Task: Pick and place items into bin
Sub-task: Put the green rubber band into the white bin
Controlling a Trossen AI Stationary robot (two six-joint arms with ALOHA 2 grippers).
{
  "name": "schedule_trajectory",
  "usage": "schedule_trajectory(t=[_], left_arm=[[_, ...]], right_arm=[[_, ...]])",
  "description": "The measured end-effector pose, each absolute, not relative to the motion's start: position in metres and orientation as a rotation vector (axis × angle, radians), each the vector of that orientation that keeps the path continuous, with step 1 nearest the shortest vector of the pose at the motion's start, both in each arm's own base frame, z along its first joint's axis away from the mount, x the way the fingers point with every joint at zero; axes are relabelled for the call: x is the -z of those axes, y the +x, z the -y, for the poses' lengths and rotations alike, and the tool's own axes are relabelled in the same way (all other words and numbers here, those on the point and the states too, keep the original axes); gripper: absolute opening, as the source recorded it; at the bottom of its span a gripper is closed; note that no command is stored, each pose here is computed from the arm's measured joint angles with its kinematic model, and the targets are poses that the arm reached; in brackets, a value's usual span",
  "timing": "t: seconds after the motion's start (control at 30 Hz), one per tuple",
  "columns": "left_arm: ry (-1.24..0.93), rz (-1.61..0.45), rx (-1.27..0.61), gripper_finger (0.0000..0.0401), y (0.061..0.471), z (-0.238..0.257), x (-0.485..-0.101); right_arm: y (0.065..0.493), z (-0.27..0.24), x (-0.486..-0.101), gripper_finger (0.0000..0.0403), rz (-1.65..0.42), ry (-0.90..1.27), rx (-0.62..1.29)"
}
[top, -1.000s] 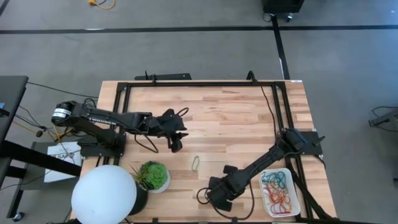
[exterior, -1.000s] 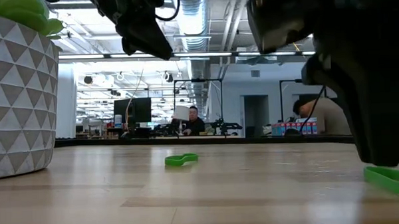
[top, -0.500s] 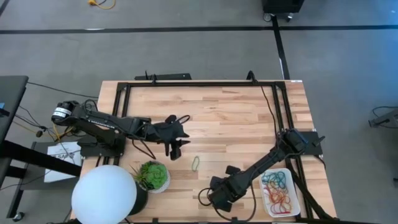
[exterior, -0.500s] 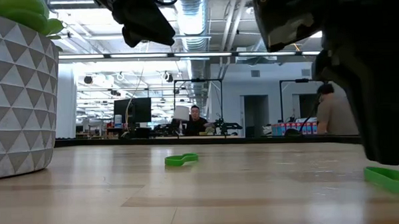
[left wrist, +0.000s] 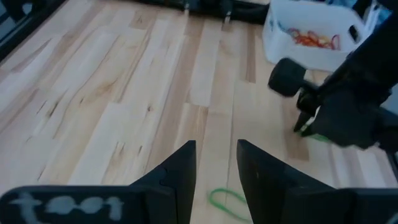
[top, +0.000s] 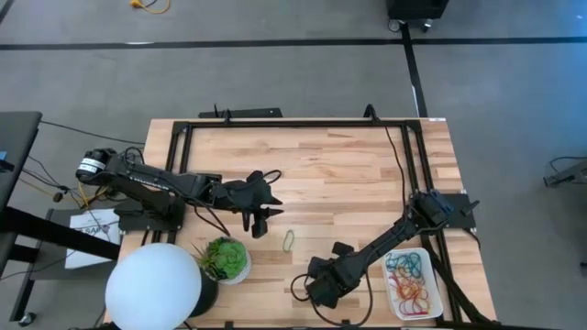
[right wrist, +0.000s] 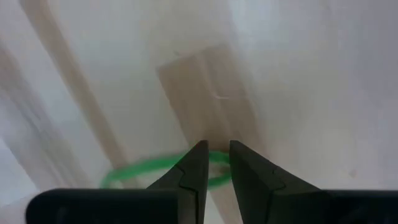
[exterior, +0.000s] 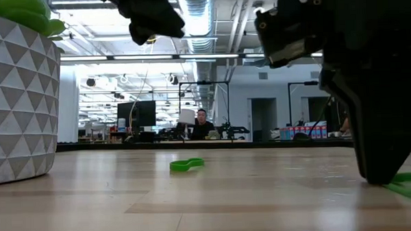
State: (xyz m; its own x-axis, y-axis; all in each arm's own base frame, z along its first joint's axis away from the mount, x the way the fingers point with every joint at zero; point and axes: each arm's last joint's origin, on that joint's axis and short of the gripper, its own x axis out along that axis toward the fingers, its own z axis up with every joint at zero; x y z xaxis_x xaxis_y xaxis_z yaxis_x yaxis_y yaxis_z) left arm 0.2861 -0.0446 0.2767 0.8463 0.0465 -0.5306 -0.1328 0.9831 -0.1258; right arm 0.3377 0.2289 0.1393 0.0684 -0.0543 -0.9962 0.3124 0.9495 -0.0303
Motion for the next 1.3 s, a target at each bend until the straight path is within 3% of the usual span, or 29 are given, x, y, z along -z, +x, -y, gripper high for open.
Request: schedule_trajectory(t=[1.3], left_arm=[[-0.175, -0.495, 0.054, 0.0104, 0.289, 0.054, -0.284]], right_arm=[[0.317, -0.246, -0.140, 0.0061, -1.564, 0.189, 0.252]])
